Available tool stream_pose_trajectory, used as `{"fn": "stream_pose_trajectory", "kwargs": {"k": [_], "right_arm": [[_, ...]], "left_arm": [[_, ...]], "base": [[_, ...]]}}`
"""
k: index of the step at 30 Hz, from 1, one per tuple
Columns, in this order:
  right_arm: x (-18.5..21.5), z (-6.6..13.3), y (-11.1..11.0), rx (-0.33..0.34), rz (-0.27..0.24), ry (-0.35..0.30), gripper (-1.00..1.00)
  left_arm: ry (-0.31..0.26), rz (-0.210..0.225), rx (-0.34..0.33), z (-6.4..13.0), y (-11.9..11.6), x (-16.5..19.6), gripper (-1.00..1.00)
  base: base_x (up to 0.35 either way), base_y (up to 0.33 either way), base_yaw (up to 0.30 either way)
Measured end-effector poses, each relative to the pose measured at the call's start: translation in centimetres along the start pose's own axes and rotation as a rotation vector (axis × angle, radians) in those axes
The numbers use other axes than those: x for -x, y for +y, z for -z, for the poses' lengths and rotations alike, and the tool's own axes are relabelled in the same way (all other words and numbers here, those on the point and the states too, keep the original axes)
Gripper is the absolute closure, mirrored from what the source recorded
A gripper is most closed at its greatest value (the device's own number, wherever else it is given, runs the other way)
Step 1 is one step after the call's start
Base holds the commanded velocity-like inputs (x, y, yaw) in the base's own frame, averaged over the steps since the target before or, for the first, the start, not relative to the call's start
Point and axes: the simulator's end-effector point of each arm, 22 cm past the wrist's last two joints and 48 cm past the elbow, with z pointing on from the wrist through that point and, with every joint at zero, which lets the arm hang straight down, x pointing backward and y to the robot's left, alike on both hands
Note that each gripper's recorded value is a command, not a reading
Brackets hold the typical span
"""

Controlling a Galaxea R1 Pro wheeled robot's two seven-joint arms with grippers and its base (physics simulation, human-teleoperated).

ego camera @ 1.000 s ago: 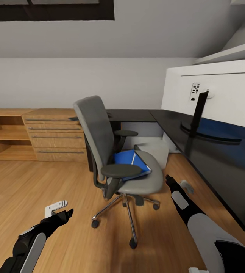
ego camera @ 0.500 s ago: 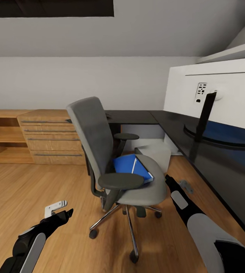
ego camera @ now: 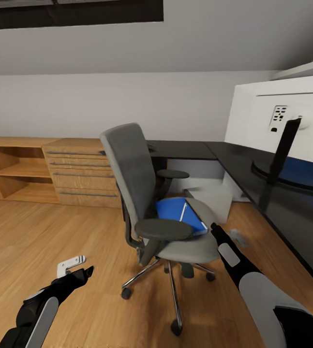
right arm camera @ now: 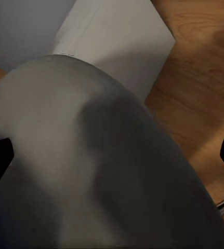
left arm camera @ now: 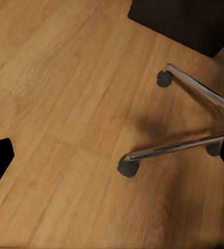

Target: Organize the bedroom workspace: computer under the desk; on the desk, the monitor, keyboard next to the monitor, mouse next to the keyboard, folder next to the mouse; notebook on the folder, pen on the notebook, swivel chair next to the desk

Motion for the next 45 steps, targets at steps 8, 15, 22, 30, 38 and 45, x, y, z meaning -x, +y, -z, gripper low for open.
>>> {"fn": "stream_pose_trajectory", "kwargs": {"k": [8, 15, 22, 30, 38, 45], "right_arm": [[0.08, -0.01, -0.07, -0.001, 0.0, -0.002, -1.0], [0.24, -0.02, -0.17, -0.005, 0.005, -0.005, -1.0], [0.08, -0.01, -0.09, -0.002, -0.004, -0.001, -1.0], [0.19, -0.04, -0.18, -0.003, -0.003, -0.002, -1.0], [0.18, -0.04, -0.19, -0.002, -0.004, -0.002, -1.0], [0.19, -0.01, -0.17, -0.002, -0.003, -0.002, -1.0]], "left_arm": [[0.0, 0.0, 0.0, 0.0, -0.01, -0.01, -1.0], [0.0, 0.0, 0.0, 0.0, 0.0, -0.01, -1.0], [0.003, 0.001, 0.0, -0.04, -0.08, -0.13, -1.0], [0.005, 0.003, 0.001, -0.08, -0.02, -0.21, -1.0], [0.005, 0.003, 0.005, -0.08, 0.13, -0.19, -1.0], [0.004, 0.002, 0.005, -0.06, 0.15, -0.15, -1.0]], "base": [[0.0, 0.0, 0.274], [0.0, 0.0, 0.274], [0.038, -0.056, 0.12], [0.052, -0.079, -0.06], [0.017, -0.003, -0.177], [0.228, 0.0, -0.015]]}}
